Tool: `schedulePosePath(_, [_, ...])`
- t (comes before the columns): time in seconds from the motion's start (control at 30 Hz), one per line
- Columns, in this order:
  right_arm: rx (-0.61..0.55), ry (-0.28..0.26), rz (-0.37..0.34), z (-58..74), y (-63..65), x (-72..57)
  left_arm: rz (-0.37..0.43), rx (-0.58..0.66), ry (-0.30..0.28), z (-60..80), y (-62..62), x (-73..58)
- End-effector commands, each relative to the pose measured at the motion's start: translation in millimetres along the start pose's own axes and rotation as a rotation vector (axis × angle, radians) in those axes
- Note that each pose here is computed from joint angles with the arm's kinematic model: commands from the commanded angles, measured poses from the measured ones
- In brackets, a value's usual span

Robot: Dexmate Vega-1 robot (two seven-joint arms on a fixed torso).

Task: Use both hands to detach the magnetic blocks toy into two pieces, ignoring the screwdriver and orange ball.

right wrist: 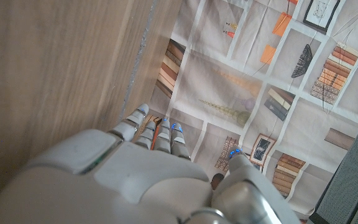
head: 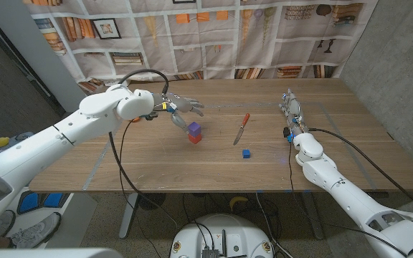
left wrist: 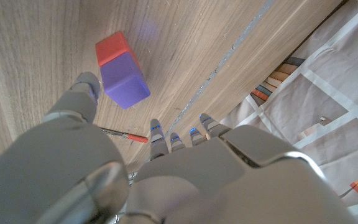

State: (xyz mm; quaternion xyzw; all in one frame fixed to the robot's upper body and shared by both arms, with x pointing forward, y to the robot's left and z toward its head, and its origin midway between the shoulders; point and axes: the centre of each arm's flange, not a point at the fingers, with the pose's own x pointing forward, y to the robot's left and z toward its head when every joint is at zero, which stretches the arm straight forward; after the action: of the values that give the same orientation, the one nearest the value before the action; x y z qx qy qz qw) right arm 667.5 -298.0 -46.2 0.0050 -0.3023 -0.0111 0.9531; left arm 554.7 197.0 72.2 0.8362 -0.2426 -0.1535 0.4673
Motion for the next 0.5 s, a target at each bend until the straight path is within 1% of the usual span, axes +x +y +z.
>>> schedulePosePath(0.03, [0.007,0.001,-0.009,-2.5,-2.2,-1.8,0.013,0.023,0.002,2.7,-8.4,8.3])
schedulePosePath(0.5, [0.006,0.001,-0.015,-2.2,-2.2,-1.5,0.041,0.019,-0.002,5.7,-16.7,17.4])
